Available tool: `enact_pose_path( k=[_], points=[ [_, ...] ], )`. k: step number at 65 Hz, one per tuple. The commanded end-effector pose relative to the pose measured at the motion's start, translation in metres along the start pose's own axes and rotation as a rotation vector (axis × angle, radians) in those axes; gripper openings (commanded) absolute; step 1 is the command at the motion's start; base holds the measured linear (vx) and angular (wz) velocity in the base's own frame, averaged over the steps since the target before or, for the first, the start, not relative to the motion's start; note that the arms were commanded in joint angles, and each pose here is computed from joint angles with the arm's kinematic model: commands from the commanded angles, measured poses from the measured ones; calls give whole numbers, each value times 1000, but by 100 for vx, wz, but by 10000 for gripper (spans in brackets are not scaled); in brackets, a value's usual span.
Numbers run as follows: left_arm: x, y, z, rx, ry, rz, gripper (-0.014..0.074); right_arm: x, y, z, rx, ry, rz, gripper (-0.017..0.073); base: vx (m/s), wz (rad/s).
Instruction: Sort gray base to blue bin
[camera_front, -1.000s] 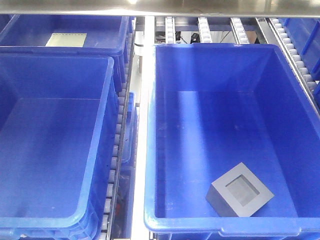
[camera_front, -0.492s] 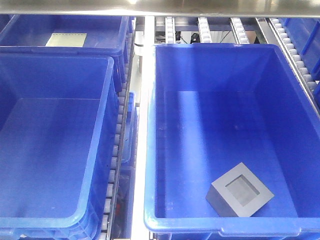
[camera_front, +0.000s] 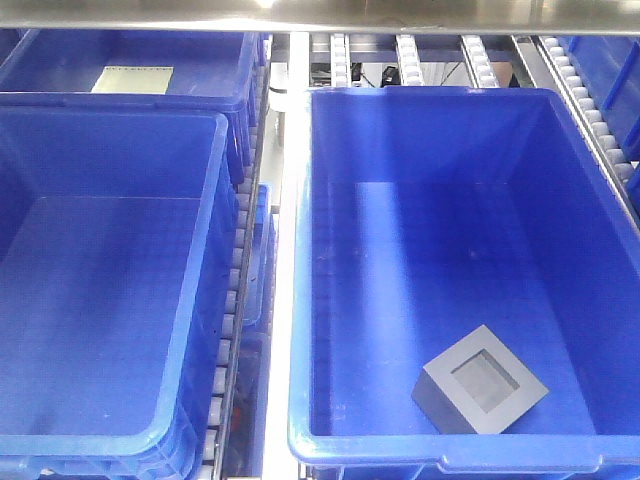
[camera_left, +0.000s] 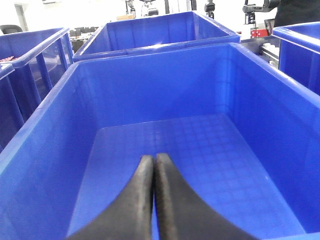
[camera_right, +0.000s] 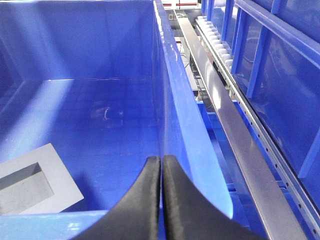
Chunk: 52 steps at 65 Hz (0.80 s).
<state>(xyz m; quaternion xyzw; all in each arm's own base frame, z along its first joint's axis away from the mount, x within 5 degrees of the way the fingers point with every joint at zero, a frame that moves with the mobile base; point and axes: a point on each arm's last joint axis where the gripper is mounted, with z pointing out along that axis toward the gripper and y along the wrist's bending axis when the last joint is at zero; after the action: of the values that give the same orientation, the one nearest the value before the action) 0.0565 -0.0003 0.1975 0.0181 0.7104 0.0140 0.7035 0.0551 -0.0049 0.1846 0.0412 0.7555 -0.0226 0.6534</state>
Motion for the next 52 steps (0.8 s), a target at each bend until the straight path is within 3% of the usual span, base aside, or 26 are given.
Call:
enact_pose_path(
  k=[1, 52],
  points=[
    [-14, 1, -2, -5, -103, -12, -6, -6, 0, 0, 1, -74, -20, -5, 0, 0],
    [-14, 1, -2, -5, -103, -12, -6, -6, 0, 0, 1, -74, -20, -5, 0, 0]
  ],
)
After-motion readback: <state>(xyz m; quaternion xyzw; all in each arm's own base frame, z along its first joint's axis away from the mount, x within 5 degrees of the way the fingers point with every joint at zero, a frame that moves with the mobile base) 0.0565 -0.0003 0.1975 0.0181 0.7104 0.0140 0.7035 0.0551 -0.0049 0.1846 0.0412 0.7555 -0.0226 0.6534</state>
